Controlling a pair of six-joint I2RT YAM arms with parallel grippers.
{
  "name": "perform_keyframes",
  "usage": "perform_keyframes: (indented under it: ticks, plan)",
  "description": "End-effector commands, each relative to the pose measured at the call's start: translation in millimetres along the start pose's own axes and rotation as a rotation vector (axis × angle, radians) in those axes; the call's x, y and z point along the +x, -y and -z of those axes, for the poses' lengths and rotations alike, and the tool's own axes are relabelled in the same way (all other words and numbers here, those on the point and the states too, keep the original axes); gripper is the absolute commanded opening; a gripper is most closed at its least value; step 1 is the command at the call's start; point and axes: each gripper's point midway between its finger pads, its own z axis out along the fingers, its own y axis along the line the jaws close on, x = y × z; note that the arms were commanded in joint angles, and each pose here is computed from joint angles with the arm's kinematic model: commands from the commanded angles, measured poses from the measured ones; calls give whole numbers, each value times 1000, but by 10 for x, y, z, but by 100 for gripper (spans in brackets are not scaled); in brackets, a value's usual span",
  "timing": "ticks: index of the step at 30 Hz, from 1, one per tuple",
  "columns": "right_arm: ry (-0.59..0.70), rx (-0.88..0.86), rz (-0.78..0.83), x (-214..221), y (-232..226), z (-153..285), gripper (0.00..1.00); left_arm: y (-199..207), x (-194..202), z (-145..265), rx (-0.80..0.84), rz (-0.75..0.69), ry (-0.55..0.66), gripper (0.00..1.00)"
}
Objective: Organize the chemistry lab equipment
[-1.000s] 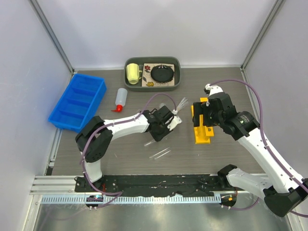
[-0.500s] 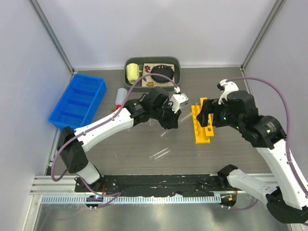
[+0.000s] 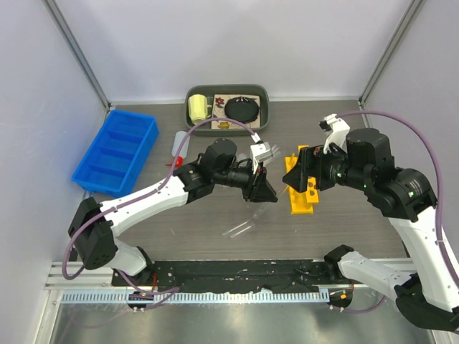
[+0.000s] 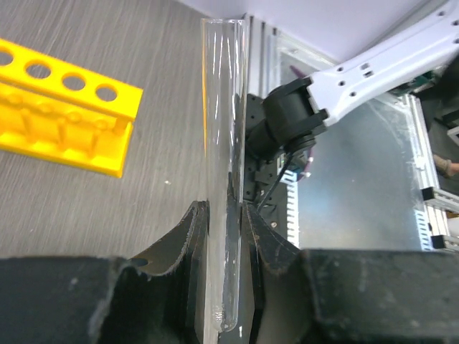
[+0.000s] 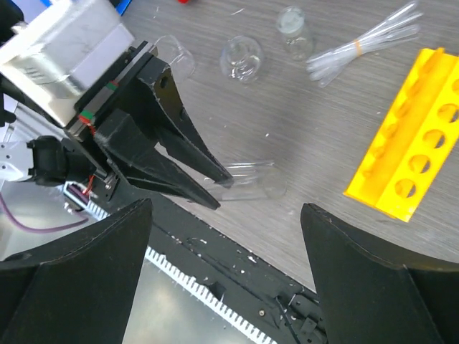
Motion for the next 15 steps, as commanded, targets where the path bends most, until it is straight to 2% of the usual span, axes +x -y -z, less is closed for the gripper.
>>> perform_keyframes:
  ticks: [1,7,15]
  plan:
    - [-28,-109,-9,-35,-200,-124,89,389,-402,166,134,-102,145,11]
    - [-66,-148,-20,-22,-270,-213,87,475,-389,243,158,-133,162,11]
    - [-73,-175,-32,-29,-332,-168,75,415,-369,235,146,-142,153,11]
